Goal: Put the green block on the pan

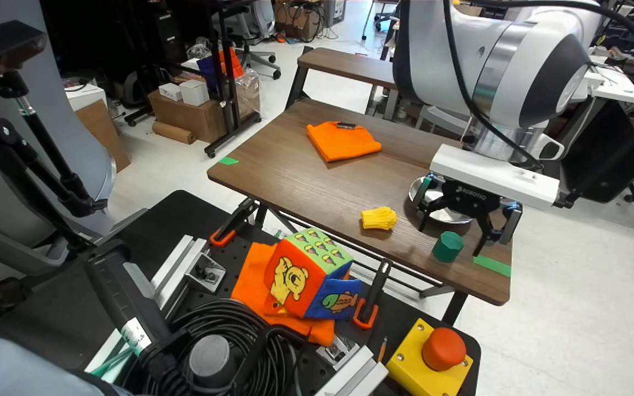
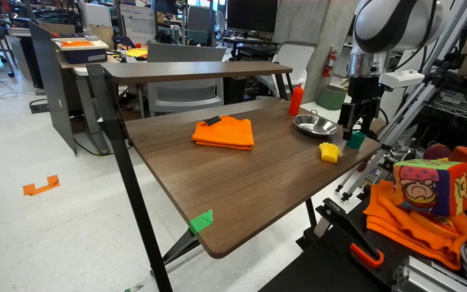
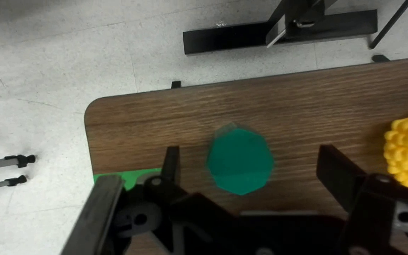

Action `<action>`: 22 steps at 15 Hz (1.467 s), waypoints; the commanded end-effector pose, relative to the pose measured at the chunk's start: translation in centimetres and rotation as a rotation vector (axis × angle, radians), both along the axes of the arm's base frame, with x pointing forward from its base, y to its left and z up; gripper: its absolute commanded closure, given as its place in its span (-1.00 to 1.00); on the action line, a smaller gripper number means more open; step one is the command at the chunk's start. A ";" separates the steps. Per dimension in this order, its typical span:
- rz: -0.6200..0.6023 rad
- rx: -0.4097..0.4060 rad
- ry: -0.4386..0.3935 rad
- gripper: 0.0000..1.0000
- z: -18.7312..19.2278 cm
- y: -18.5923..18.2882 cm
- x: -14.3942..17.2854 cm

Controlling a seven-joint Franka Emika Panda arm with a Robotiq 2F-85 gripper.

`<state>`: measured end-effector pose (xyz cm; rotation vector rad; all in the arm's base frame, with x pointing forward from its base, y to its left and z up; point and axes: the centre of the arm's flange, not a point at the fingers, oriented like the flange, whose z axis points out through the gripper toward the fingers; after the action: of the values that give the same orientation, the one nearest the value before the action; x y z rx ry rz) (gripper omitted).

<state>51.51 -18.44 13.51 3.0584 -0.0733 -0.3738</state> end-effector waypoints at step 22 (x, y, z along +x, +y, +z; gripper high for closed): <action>-0.238 0.034 -0.135 0.63 9.4 -1.9 9.8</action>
<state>57.89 -20.28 23.74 3.0937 -0.3950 -0.1418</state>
